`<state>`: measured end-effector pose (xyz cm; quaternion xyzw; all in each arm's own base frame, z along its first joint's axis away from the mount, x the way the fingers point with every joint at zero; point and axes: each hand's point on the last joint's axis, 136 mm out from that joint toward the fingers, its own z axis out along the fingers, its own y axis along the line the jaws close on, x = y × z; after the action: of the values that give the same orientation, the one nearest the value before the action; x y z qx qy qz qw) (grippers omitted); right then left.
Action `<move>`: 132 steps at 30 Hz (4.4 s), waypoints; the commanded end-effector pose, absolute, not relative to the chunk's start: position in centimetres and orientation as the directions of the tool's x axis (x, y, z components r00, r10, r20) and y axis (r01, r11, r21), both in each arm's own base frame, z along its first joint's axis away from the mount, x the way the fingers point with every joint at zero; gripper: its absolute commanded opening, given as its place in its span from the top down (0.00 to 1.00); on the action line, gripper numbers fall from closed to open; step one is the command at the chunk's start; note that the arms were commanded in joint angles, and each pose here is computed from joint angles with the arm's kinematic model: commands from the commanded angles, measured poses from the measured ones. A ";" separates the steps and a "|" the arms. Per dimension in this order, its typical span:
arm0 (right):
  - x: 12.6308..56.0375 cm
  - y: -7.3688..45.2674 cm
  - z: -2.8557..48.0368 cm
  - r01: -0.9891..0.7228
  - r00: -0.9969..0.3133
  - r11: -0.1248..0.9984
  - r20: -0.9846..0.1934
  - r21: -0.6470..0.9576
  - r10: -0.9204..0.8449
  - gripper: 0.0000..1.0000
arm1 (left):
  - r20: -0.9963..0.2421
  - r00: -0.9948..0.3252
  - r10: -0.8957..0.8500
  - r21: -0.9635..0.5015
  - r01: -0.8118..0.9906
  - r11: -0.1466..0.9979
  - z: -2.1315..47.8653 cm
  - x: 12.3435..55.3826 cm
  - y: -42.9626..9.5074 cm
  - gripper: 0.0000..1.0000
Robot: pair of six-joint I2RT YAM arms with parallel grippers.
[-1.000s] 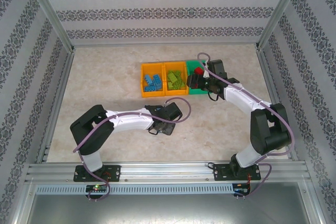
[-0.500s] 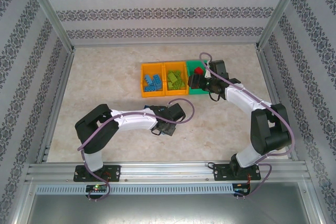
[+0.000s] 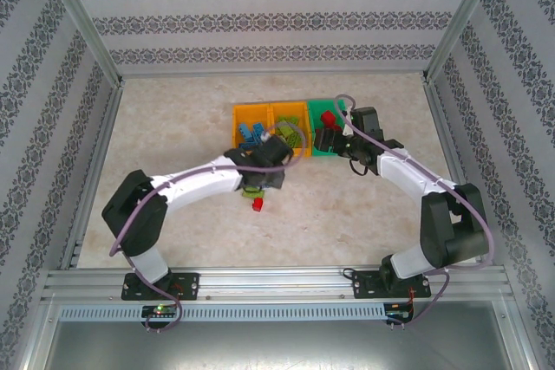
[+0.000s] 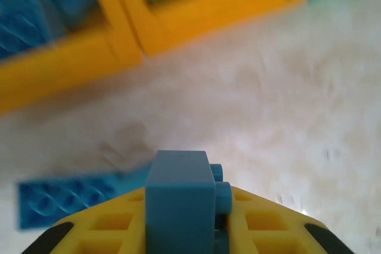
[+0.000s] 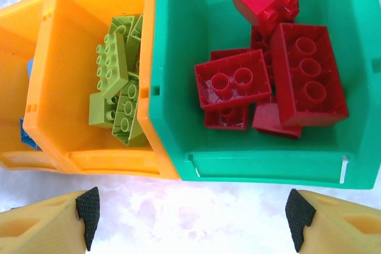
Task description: Sort the legos into containers by color
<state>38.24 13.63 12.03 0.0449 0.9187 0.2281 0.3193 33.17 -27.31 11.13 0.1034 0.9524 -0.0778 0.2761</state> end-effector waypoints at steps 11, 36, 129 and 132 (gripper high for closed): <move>36.1 16.0 10.7 -0.171 -0.805 0.869 -0.574 0.464 0.148 0.20 | -0.588 -0.809 0.002 -0.124 0.092 0.988 13.1 46.6 -21.8 0.77; 25.2 32.1 6.2 -0.665 -0.680 0.700 -0.597 0.258 -0.426 0.14 | -0.639 -0.758 -0.129 -0.197 -0.001 0.980 15.9 45.1 -17.6 0.07; 46.6 14.9 11.8 -0.080 -0.799 0.903 -0.569 0.422 0.196 0.69 | -0.514 -0.855 0.063 -0.169 0.174 0.970 7.6 29.7 -17.2 0.00; 47.5 14.5 10.4 -0.036 -0.818 0.912 -0.536 0.408 0.208 0.67 | -0.503 -0.856 0.119 -0.149 0.221 0.964 6.8 29.0 -17.9 0.00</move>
<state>47.18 14.68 11.19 0.0200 0.9227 0.2059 0.3253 29.72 -17.55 7.65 0.0506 0.9578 -0.1147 0.2586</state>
